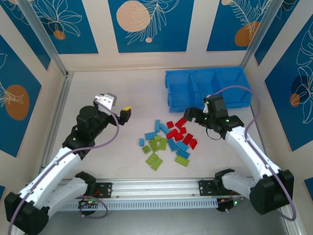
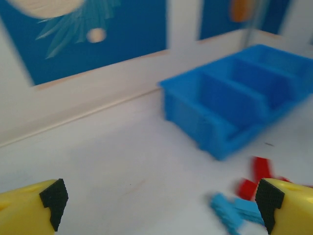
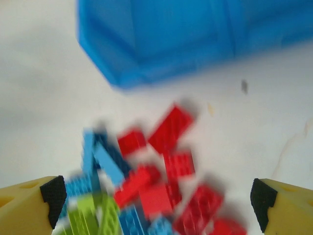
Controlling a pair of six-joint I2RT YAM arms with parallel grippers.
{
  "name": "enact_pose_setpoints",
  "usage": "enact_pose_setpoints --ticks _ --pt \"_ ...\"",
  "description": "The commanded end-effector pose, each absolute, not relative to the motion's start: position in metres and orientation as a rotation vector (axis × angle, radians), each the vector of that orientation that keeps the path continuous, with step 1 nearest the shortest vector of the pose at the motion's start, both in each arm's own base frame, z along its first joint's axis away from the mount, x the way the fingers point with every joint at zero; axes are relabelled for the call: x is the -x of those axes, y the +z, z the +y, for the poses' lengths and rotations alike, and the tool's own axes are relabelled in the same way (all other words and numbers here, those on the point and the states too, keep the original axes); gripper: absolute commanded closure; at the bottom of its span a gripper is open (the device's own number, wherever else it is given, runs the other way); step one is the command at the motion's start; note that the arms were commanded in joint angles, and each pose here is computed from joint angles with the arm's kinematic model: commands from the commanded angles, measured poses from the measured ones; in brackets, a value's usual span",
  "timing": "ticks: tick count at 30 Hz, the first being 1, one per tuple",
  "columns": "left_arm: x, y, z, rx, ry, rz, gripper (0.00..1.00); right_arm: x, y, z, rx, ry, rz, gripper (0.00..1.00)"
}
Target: Sort the legos into containers by color
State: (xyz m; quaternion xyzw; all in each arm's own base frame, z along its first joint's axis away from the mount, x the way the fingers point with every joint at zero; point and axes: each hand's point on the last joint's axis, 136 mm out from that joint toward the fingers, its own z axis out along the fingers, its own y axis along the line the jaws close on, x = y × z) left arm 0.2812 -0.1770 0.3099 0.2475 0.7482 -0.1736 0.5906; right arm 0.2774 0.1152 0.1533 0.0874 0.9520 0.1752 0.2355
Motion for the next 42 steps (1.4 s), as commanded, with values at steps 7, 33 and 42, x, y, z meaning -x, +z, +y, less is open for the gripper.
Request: enact_pose_setpoints --ticks 7,33,42 --pt "-0.175 0.258 -0.206 -1.374 -0.523 1.681 0.0 -0.269 0.117 0.109 -0.193 0.315 2.907 0.01" --pt "-0.146 0.234 -0.218 -1.458 -0.655 1.494 0.0 -0.344 0.023 0.165 -0.584 0.275 2.908 0.4" --pt "-0.148 0.232 -0.218 -1.456 -0.643 1.51 0.0 -0.336 0.028 0.158 -0.572 0.269 2.878 0.66"
